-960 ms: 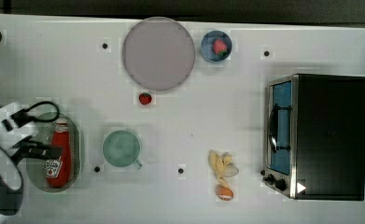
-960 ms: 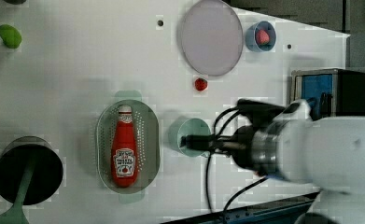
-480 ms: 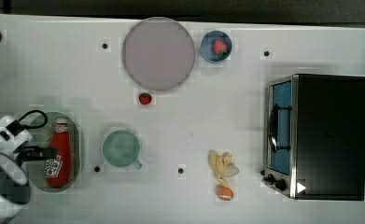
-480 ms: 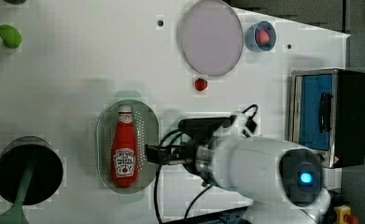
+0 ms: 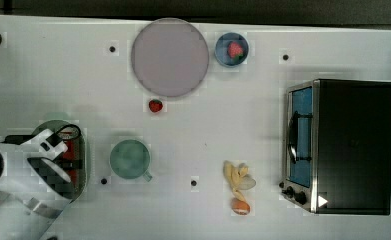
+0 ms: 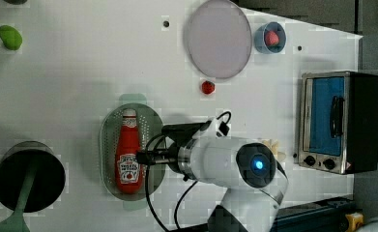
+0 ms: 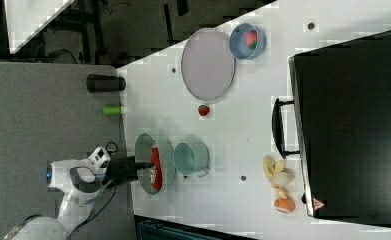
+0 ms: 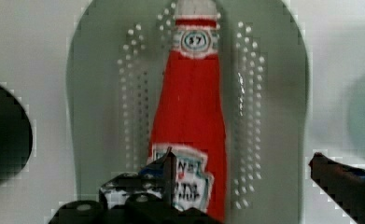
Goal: Pick ketchup from strainer and place it on the table
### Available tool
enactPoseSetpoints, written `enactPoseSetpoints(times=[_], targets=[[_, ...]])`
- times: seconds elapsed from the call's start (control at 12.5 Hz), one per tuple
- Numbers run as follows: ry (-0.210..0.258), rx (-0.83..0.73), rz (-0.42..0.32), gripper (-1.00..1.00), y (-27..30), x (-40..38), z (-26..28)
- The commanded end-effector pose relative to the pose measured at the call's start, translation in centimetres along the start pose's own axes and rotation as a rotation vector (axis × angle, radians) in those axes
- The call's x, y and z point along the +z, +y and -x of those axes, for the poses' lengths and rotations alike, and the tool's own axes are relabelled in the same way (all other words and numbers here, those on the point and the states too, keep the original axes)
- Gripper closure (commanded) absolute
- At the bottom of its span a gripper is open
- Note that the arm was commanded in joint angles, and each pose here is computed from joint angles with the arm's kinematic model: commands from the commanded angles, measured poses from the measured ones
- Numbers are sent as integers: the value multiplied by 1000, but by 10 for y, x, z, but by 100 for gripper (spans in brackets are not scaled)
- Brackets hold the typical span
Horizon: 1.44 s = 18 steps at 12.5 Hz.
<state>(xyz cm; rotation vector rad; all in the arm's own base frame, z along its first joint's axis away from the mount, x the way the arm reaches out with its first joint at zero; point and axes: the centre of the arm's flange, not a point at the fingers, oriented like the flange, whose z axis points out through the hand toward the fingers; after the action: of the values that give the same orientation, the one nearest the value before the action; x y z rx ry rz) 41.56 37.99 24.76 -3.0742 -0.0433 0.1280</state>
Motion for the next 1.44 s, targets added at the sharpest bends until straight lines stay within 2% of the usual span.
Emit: enactPoseSetpoints(times=[0.08,0.32,0.56,0.64,0.88,0.96,1.2,1.28,1.44], targets=[[9,102,-34,-100,-9,21,-2],[29,92,-15,-100,-8,54,-1],[25,122,-54,-100,-16,72,3],[18,124,-47,-91,-15,77,3],[30,109,-38,-20,-16,77,3],[39,108,-38,-13,-17,71,2],[67,143,-83,-13,-25,27,5],[58,182,-115,-13,-31,5,7],[10,241,-143,-13,-39,-35,12]])
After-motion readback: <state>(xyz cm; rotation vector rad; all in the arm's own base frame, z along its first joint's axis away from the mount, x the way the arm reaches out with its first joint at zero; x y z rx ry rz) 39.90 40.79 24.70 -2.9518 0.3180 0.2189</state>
